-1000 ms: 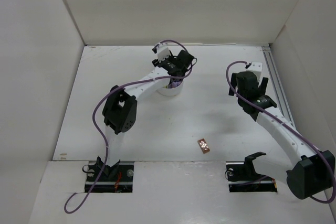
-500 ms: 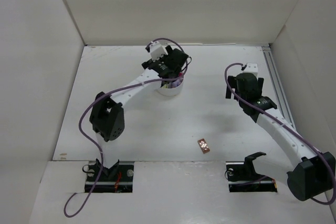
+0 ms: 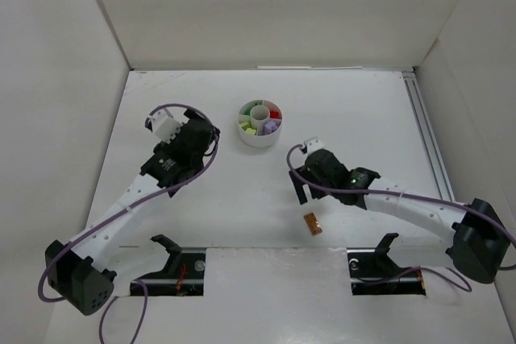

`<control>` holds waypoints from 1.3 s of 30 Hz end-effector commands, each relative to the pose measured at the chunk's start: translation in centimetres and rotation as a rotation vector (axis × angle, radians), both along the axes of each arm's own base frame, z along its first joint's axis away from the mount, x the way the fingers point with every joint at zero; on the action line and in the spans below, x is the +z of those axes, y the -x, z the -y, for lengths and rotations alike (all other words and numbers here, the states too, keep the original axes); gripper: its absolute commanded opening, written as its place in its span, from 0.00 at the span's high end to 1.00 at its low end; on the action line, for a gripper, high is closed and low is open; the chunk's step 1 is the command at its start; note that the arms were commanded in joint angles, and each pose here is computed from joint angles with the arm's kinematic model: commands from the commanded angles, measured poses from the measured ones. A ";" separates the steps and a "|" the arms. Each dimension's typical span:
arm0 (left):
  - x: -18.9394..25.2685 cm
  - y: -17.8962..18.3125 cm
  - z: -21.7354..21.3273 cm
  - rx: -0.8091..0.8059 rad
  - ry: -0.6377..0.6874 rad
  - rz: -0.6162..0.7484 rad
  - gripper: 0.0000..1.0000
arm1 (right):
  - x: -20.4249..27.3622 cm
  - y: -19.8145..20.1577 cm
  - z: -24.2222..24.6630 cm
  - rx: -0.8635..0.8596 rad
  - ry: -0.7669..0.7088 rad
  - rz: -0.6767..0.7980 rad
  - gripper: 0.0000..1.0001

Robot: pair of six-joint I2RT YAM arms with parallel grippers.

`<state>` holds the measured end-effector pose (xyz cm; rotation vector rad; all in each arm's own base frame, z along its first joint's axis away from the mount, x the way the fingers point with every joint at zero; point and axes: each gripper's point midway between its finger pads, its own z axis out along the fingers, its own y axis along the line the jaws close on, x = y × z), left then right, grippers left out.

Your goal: Sort the legos into containers by color

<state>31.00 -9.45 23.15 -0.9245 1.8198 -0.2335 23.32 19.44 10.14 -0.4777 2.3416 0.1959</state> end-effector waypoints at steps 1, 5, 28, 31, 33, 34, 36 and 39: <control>-2.3 2.0 0.4 -0.037 0.074 -0.040 0.00 | -3.0 3.3 -0.6 0.014 0.011 -0.122 0.00; -3.6 3.4 0.0 -0.061 0.077 -0.074 0.00 | -4.4 5.8 -1.4 0.055 0.009 -0.173 0.00; -6.5 5.8 -0.2 -0.082 0.112 -0.154 0.00 | -4.4 6.2 -1.7 0.002 0.055 -0.122 0.87; -6.2 5.7 -0.3 -0.075 0.107 -0.150 0.00 | 0.4 3.2 -4.8 0.079 -0.032 0.051 0.87; -6.2 5.5 -0.2 -0.076 0.107 -0.149 0.00 | 4.2 1.0 -6.5 0.104 -0.085 0.187 0.87; -6.3 5.6 -0.1 -0.088 0.104 -0.155 0.00 | 7.0 -0.4 -7.7 0.135 -0.123 0.300 0.86; -6.6 5.6 0.0 -0.087 0.097 -0.165 0.00 | 10.6 -2.3 -8.3 0.129 -0.137 0.441 0.86; -6.4 5.2 0.4 -0.107 0.087 -0.169 0.00 | 16.1 -5.2 -10.2 0.154 -0.130 0.680 0.86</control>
